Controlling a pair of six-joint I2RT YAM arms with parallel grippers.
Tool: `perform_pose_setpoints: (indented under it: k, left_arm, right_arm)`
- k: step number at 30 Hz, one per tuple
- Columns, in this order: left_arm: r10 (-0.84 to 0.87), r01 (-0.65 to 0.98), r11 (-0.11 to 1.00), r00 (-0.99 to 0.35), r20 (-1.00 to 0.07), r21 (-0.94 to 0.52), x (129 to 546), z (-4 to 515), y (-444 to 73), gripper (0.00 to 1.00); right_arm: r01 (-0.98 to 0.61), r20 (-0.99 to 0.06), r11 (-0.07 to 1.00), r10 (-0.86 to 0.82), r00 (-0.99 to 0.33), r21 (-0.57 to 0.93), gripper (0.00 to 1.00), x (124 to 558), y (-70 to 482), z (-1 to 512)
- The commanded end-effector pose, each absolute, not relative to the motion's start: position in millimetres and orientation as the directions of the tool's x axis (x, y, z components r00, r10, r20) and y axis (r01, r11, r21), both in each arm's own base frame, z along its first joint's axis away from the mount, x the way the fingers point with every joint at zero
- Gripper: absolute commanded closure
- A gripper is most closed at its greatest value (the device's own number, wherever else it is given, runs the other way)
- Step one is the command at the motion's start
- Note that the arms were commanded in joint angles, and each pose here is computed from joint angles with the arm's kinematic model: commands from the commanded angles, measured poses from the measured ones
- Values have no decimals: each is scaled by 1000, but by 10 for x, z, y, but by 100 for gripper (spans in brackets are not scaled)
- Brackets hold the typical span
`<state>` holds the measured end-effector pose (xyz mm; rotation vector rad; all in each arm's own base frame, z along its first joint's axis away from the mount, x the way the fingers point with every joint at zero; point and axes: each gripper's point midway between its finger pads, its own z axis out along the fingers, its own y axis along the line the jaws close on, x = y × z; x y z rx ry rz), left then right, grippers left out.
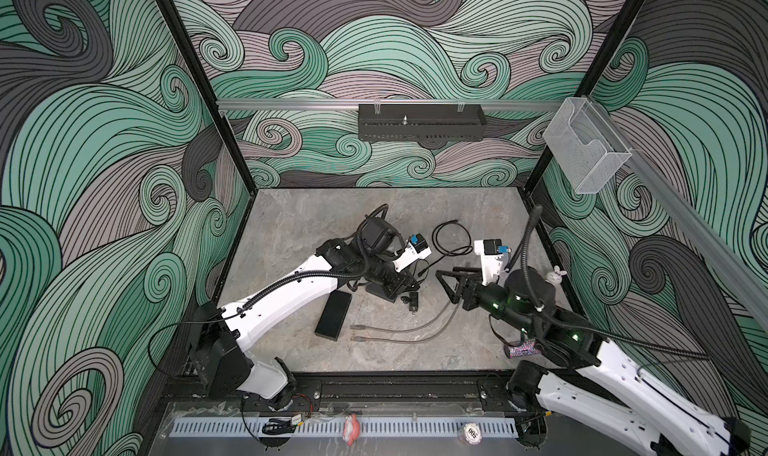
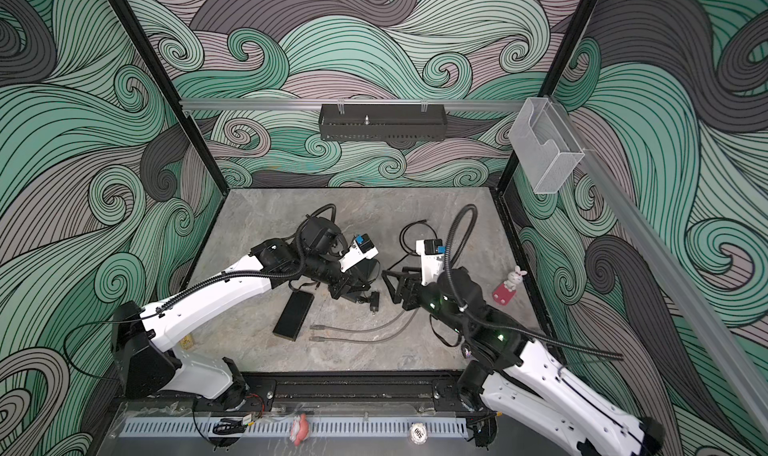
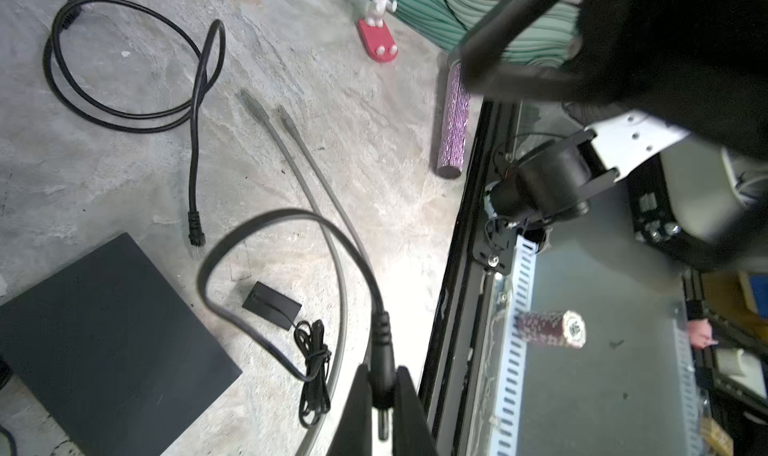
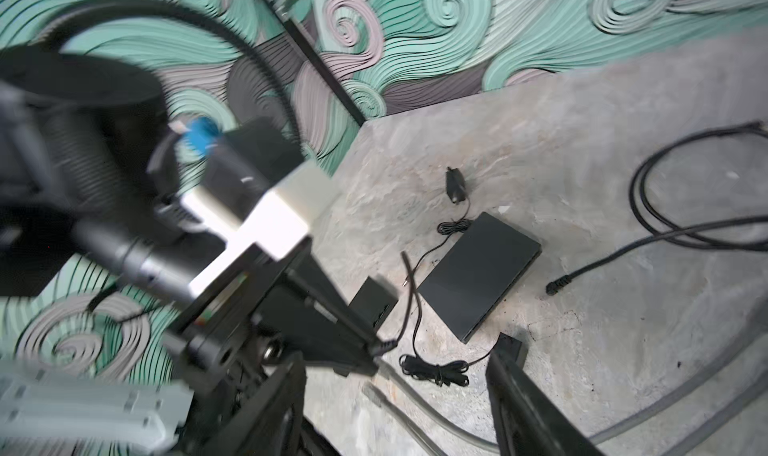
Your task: Insert the plug into the switch port
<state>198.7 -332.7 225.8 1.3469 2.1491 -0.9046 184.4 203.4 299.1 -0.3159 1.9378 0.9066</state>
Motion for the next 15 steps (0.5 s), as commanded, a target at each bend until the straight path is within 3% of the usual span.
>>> perform_pose_setpoints:
  k: [1,7,12,15]
  left_arm:
    - [707,954,206,-300,-640,-219,1806,2253,-3166,100]
    - [733,971,-16,-150,-663,-238,1384,2369,-3017,100]
    - [634,927,-122,-202,-747,-354,1162,2727,-3136,100]
    - [587,886,-103,-313,-747,-452,1141,2860,-3234,100]
  right_arm:
    - [-779,-890,565,-158,-427,273,35,1467,2142,2859]
    - [-887,-832,363,-368,-416,284,50,1123,2353,2463]
    - [-917,-872,333,-356,-336,217,54,1117,2385,2495]
    - [-944,-921,308,-320,-222,121,58,1104,2382,2645]
